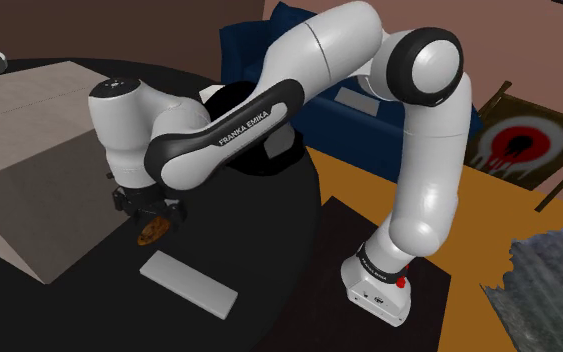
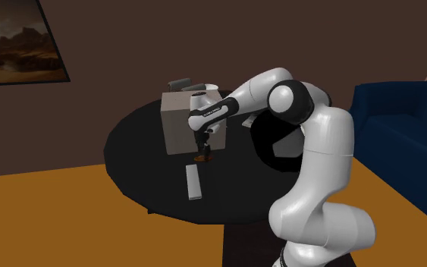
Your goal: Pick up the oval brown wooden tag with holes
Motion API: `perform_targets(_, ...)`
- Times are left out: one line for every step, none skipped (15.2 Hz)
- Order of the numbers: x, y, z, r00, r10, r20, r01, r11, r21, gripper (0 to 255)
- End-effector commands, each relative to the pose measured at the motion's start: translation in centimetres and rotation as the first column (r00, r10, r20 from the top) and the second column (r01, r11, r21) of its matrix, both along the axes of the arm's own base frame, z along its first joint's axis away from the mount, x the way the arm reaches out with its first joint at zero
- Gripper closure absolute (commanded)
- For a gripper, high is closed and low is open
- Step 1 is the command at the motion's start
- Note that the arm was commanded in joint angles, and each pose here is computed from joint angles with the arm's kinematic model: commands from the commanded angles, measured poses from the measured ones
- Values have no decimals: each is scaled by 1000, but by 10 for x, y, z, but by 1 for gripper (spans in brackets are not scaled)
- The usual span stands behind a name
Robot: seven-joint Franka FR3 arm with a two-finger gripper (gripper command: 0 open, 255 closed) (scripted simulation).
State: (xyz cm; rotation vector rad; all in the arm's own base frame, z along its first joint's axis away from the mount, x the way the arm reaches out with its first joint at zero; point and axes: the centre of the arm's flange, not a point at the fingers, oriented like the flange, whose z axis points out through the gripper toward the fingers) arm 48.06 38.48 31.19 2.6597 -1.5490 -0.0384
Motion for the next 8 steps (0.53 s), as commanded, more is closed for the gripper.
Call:
perform_targets(0, 1, -11, 1000, 0, 0, 0, 1000, 0, 0)
perform_targets(0, 1, -14, 1000, 0, 0, 0, 1000, 0, 0)
perform_targets(0, 1, -14, 1000, 0, 0, 0, 1000, 0, 0)
perform_targets(1, 0, -14, 1000, 0, 0, 0, 1000, 0, 255)
perform_targets(1, 0, -14, 1000, 0, 0, 0, 1000, 0, 255)
perform_targets(1, 0, -14, 1000, 0, 0, 0, 1000, 0, 255)
perform_targets(1, 0, -14, 1000, 0, 0, 0, 1000, 0, 255)
perform_targets(0, 0, -14, 1000, 0, 0, 0, 1000, 0, 255)
